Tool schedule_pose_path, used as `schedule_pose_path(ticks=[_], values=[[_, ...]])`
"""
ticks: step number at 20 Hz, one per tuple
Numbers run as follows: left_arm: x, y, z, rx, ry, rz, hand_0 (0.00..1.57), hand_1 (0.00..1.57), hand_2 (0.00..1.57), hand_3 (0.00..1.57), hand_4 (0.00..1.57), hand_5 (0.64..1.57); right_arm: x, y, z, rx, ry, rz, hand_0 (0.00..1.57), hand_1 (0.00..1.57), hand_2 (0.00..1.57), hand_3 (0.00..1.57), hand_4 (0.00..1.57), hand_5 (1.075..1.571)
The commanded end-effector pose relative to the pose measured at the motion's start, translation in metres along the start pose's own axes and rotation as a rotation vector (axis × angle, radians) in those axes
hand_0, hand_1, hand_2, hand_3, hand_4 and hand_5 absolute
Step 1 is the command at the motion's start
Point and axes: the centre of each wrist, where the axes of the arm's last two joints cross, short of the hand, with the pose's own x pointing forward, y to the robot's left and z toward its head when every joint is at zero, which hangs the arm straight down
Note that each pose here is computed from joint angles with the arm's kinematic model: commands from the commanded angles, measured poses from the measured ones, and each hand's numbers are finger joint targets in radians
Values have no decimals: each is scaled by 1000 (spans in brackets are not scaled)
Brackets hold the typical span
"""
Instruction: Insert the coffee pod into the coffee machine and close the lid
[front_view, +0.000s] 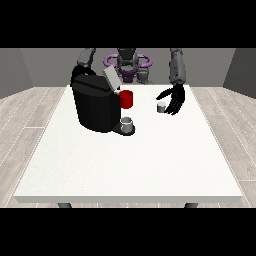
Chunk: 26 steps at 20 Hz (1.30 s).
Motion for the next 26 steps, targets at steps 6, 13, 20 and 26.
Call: schedule_pose_path(ticks=[6,13,20,26], values=[[10,-25,-9,68,-37,-63,775,775,917,692,351,1571,-8,3,6,-3,32,11,0,0,0,0,524,1571],[-17,-10,-3,115,-22,-207,930,930,1040,820,281,1571,7,8,4,26,-27,-50,0,0,0,0,510,1571],[3,10,-19,169,-144,-220,1266,1266,1399,1363,507,1571,17,16,-5,24,-77,-52,0,0,0,0,398,1571],[77,42,-42,58,-260,-181,1400,1400,1423,1364,595,1571,-13,-6,-10,-29,32,-64,0,0,0,0,438,1571]])
